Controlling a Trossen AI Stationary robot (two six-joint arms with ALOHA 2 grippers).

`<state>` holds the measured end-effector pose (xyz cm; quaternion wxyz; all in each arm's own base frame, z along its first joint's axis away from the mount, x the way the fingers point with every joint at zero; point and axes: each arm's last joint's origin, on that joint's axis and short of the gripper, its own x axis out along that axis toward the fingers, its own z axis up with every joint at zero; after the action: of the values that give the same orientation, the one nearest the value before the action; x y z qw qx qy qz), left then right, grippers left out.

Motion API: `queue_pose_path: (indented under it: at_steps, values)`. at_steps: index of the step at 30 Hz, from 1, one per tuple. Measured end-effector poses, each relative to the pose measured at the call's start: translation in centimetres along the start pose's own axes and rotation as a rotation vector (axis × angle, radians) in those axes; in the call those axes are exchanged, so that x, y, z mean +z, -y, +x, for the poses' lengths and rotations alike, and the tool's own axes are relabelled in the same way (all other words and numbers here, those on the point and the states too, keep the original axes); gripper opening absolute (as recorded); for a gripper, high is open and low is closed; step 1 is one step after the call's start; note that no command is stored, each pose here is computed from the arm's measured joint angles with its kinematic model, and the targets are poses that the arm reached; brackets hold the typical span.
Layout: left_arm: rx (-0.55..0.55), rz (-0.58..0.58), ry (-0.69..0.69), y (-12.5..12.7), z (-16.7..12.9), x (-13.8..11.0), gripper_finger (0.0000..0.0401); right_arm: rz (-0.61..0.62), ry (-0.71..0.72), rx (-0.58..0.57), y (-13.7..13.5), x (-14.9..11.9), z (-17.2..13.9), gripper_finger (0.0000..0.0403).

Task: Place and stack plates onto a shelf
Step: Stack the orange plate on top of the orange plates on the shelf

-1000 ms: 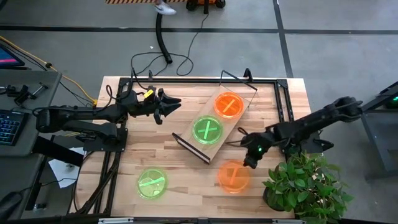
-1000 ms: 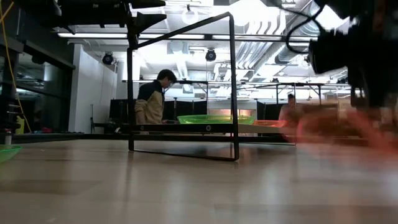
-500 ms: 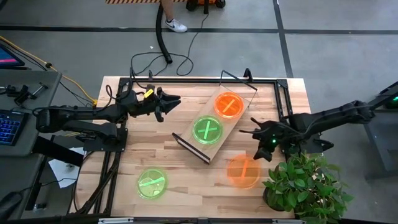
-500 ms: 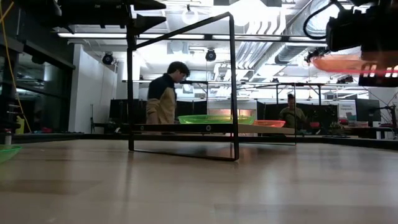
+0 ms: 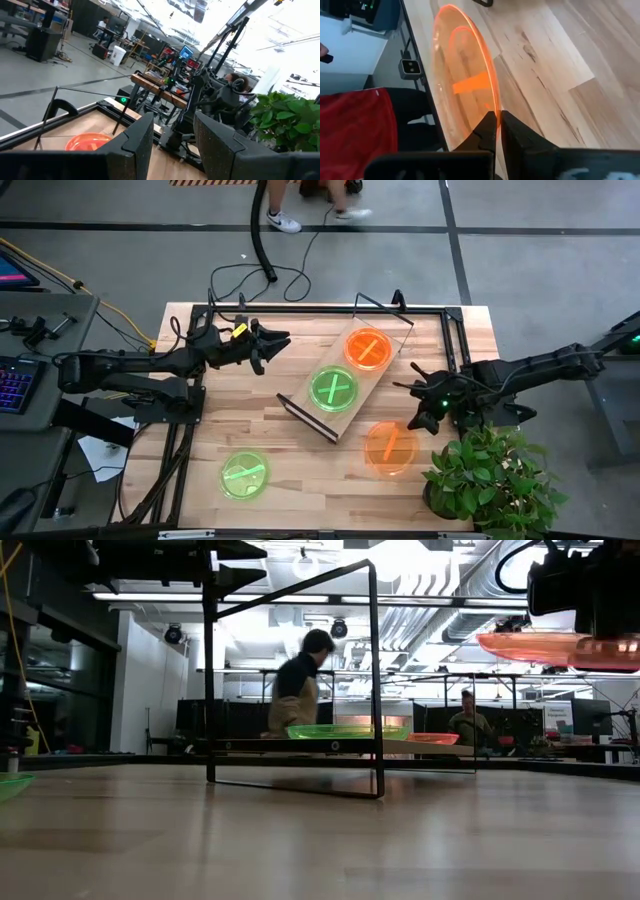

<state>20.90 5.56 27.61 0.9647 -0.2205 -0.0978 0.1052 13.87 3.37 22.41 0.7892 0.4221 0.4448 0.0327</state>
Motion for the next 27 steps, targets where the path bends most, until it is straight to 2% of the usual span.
queue_pose_path:
  at_steps: [20,27]
  values:
    - [-0.004,0.0,-0.002,0.01,0.0,-0.01,0.0131,0.041,0.045,-0.028,0.05,0.15,-0.01,0.0]
    - [-0.031,-0.059,-0.02,0.08,0.0,-0.08,0.0131,0.074,0.031,-0.017,0.02,0.1,-0.01,0.0]
